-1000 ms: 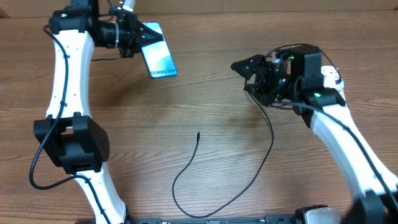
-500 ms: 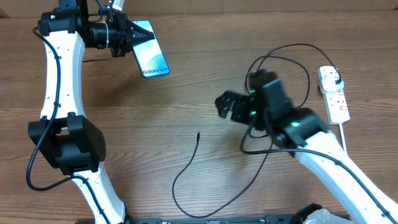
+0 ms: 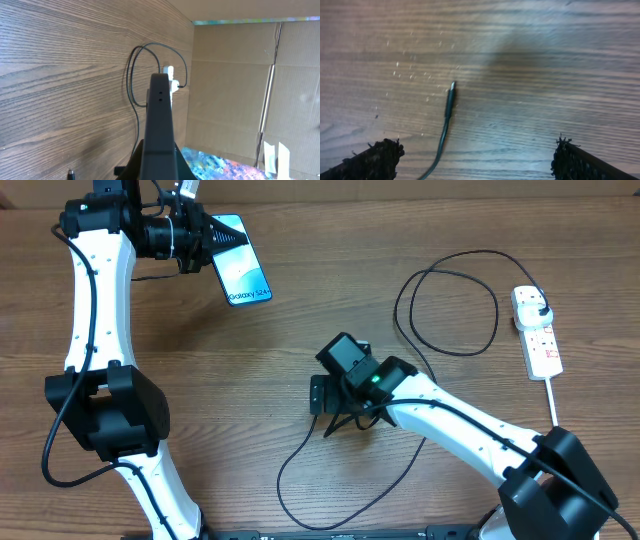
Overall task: Plug charger to phone and switch on socket
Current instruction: 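Move the right gripper down to the cable's connector end, then grasp the cable connector with the right gripper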
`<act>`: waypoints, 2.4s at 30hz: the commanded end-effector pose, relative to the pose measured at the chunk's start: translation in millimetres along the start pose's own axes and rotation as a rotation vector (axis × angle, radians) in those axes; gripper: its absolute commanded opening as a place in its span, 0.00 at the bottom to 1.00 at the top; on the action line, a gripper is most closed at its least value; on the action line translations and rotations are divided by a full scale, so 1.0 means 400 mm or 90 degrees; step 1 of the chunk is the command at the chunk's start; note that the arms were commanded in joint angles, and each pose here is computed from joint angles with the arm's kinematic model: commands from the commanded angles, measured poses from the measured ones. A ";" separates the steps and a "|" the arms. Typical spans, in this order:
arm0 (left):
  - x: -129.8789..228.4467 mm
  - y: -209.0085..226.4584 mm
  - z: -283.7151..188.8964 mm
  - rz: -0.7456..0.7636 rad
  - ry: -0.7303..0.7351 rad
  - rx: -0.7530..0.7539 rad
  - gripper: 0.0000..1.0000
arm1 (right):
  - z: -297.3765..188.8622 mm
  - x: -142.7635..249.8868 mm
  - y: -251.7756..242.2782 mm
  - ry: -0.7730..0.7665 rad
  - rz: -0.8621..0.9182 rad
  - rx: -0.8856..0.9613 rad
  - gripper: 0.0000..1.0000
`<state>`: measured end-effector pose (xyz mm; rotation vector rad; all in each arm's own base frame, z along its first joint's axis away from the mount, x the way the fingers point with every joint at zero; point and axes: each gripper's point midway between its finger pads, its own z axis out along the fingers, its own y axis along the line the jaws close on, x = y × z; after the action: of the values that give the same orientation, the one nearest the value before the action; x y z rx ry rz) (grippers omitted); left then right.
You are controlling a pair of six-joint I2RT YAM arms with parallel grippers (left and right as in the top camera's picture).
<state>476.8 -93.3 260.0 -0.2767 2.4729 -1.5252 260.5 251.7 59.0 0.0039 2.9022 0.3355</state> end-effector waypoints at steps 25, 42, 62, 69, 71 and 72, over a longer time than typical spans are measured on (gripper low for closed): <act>0.021 -0.047 0.033 0.041 0.022 0.026 0.04 | 0.088 0.021 0.053 0.015 0.011 -0.011 0.92; 0.021 -0.046 0.033 0.039 0.022 0.026 0.04 | 0.138 0.036 0.075 0.071 -0.010 0.053 0.82; 0.018 -0.035 0.032 0.037 0.017 0.010 0.04 | 0.160 0.039 0.072 0.093 0.009 0.079 0.04; 0.018 -0.036 0.031 0.036 0.017 0.012 0.04 | 0.141 -0.002 0.044 0.101 0.042 0.082 0.04; 0.017 -0.036 0.030 0.037 0.017 0.012 0.04 | 0.128 -0.021 0.036 0.117 0.044 0.065 0.04; 0.016 -0.036 0.030 0.037 0.016 0.013 0.04 | 0.123 -0.028 0.032 0.125 0.047 0.055 0.04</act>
<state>475.2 -110.3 258.5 -0.2263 2.4926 -1.5156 265.7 273.8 8.2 0.0933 3.1109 0.1473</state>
